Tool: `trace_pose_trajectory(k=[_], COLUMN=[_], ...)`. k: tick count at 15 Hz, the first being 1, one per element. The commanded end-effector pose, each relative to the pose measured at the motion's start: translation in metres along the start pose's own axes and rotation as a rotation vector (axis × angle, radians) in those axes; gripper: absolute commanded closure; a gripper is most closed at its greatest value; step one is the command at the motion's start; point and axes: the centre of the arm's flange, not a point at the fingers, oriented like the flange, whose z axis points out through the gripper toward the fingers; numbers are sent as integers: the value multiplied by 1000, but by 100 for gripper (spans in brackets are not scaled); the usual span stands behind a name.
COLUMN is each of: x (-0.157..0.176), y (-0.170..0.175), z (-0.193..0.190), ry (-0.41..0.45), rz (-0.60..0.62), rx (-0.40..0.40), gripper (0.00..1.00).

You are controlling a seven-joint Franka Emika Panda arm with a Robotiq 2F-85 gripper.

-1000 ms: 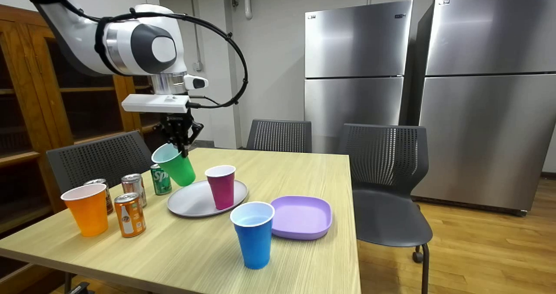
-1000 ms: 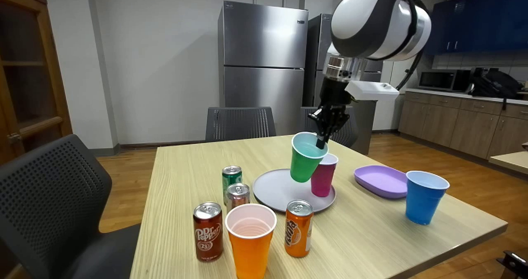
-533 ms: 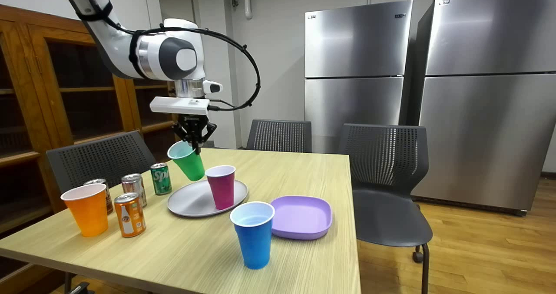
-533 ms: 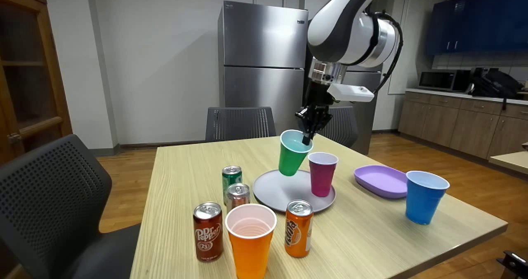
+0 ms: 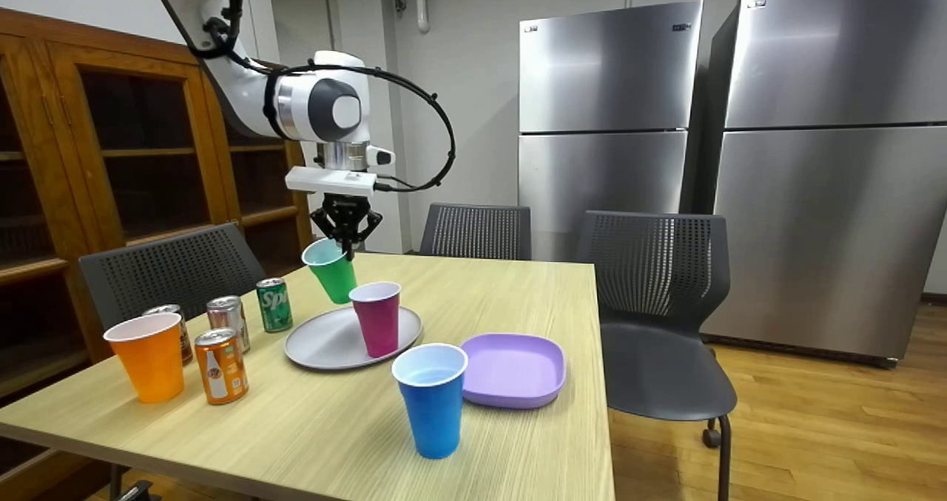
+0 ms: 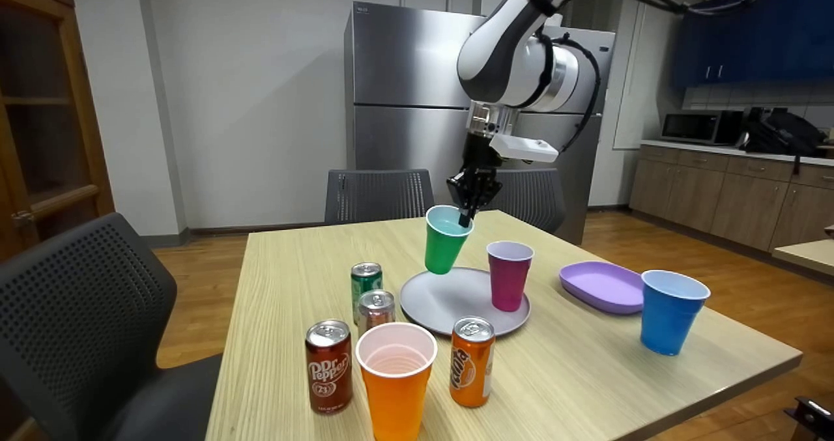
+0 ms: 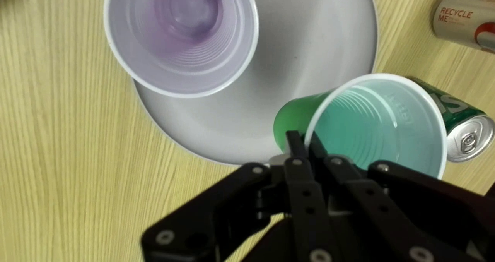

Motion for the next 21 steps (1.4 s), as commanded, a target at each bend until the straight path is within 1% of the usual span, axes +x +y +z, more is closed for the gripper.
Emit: trace_pose_trajectory(k=[1, 10, 16, 21], x=[37, 64, 74, 80], y=[10, 34, 47, 52], z=[8, 38, 52, 58], ry=[-38, -100, -133, -163], rz=[0, 29, 43, 49], rx=[49, 71, 83, 94], gripper=[99, 99, 99, 99])
